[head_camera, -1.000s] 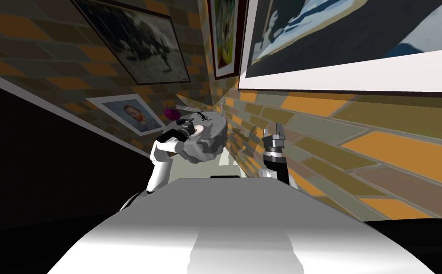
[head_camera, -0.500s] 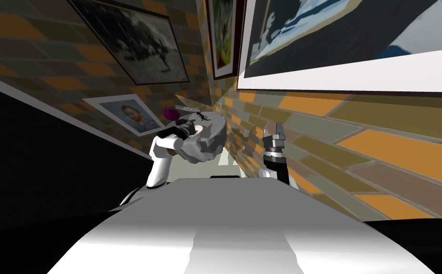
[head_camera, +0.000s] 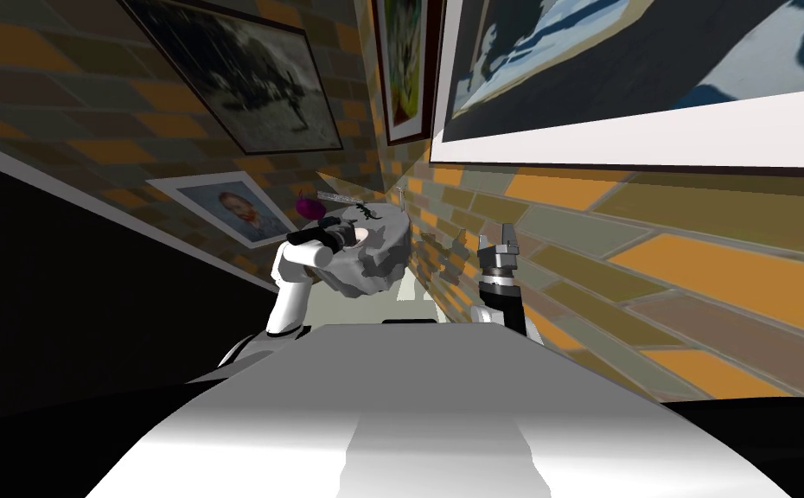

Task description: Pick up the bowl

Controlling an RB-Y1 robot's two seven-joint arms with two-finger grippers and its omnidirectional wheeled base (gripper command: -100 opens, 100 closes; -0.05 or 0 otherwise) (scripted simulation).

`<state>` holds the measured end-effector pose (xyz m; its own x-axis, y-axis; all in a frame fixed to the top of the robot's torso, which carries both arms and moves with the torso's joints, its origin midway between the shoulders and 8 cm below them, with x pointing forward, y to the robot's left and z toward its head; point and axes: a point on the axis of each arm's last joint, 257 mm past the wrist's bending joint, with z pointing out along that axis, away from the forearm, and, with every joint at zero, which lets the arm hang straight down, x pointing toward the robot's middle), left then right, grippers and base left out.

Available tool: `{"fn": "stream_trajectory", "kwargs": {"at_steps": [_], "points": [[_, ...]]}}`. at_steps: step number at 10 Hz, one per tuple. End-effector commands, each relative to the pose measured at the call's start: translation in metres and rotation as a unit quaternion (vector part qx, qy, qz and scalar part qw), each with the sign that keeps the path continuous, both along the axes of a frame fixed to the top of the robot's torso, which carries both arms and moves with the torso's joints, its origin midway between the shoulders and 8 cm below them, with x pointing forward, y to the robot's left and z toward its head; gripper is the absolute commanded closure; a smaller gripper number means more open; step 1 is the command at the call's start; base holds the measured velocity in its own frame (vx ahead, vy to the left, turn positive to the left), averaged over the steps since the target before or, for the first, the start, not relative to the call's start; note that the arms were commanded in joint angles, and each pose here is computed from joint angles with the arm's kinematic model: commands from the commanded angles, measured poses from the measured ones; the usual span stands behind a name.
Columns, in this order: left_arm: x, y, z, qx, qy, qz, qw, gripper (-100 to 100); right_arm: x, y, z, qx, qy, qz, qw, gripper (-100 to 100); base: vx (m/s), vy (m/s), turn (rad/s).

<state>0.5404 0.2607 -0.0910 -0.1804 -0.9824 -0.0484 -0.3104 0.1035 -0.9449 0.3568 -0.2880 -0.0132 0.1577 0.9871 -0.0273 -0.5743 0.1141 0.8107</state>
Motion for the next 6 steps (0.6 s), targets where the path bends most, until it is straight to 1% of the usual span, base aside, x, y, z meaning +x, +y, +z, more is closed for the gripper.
{"fn": "stream_trajectory", "kwargs": {"at_steps": [1, 2, 3, 4, 5, 6], "points": [[-0.001, 0.001, -0.006, 0.002, 0.021, 0.000, 0.9998, -100, 0.000, 0.000, 0.000, 0.000, 0.000, 0.000, 1.0000, 0, 0.002, 0.004, -0.028], [-0.003, 0.001, -0.010, 0.003, 0.028, 0.001, 0.9996, -100, 0.000, 0.000, 0.000, 0.000, 0.000, 0.000, 1.0000, 0, 0.000, 0.000, 0.000], [0.000, 0.001, -0.008, 0.002, 0.040, -0.002, 0.9992, -100, 0.000, 0.000, 0.000, 0.000, 0.000, 0.000, 1.0000, 0, 0.005, 0.005, -0.032], [-0.003, 0.002, -0.014, 0.004, 0.053, 0.000, 0.9986, -100, 0.000, 0.000, 0.000, 0.000, 0.000, 0.000, 1.0000, 0, 0.006, 0.008, -0.023], [-0.004, 0.003, -0.017, 0.006, 0.059, 0.000, 0.9983, -100, 0.000, 0.000, 0.000, 0.000, 0.000, 0.000, 1.0000, 0, 0.000, 0.000, 0.000], [-0.002, 0.002, -0.016, 0.004, 0.073, -0.002, 0.9973, -100, 0.000, 0.000, 0.000, 0.000, 0.000, 0.000, 1.0000, 0, 0.007, 0.006, -0.034]]}}
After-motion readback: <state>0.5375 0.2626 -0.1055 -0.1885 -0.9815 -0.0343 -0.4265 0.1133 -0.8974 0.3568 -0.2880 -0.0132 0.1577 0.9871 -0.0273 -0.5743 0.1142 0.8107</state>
